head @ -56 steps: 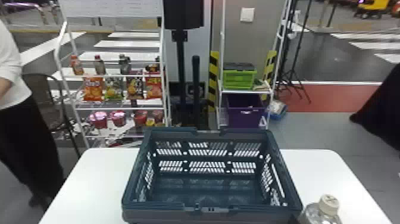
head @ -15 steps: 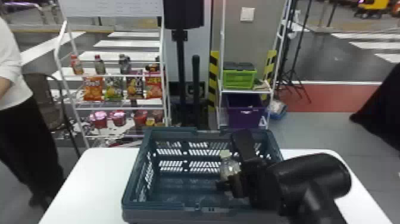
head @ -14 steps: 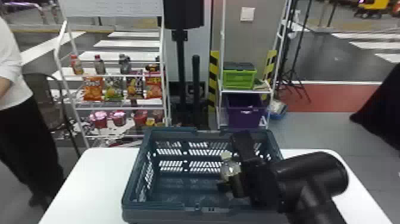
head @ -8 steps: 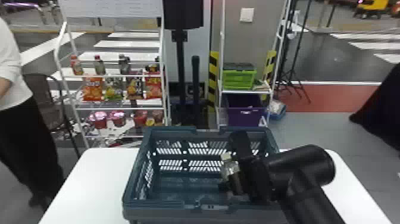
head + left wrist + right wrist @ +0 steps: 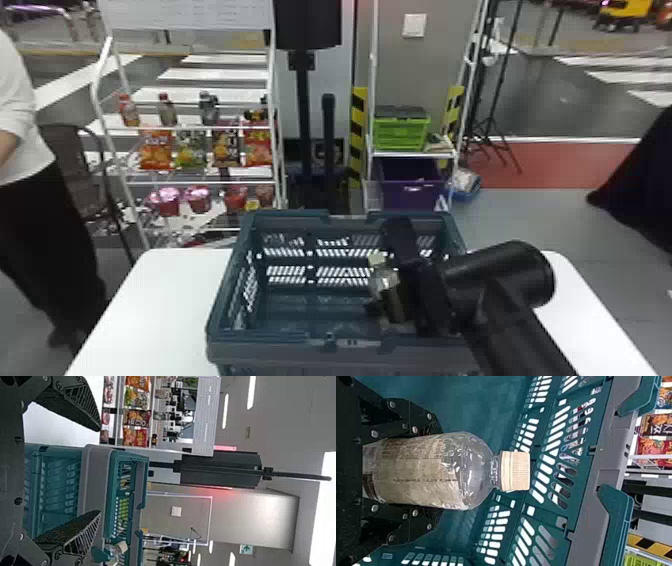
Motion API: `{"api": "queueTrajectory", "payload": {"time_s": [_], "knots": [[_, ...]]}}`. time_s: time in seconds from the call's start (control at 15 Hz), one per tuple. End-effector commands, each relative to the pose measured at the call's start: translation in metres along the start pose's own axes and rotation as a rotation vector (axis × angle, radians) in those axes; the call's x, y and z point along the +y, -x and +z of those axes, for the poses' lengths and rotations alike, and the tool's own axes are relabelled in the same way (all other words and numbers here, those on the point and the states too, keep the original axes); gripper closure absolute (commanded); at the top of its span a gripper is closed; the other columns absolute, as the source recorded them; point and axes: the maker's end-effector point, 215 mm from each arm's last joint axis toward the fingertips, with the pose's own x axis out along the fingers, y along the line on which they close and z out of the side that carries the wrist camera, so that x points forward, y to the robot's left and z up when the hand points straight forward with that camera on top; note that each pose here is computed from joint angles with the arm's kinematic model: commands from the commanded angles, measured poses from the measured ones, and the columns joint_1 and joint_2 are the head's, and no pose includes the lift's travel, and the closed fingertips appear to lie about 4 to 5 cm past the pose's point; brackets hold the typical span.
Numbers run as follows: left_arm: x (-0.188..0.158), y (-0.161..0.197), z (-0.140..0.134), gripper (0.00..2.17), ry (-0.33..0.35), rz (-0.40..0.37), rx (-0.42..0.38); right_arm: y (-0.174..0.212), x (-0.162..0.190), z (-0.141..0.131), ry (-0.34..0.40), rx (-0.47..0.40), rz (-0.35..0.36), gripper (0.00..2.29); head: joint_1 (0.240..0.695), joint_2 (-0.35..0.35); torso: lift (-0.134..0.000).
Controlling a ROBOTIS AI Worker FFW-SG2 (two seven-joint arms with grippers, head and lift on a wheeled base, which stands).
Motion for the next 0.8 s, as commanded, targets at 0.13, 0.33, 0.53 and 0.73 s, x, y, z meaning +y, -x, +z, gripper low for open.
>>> {"api": "queueTrajectory", "payload": {"time_s": [0.13,0.33,0.53,0.73], "knots": [[0.000,0.001,0.005,0.15,0.005,0.001,-0.015,0.006,0.008,0.004,0.003,-0.027,0.010,1.72,0.499,0.000,0.000],[0.000,0.001,0.006,0.15,0.006,0.001,-0.018,0.033,0.014,0.020,0.010,-0.070,0.013,1.72,0.499,0.000,0.000],[0.000,0.000,0.004,0.15,0.007,0.002,-0.016,0.063,0.023,0.020,0.013,-0.080,0.027,1.72,0.499,0.000,0.000],[0.000,-0.001,0.005,0.15,0.008,0.000,-0.019,0.084,0.032,0.018,0.014,-0.102,0.041,1.72,0.499,0.000,0.000]]}}
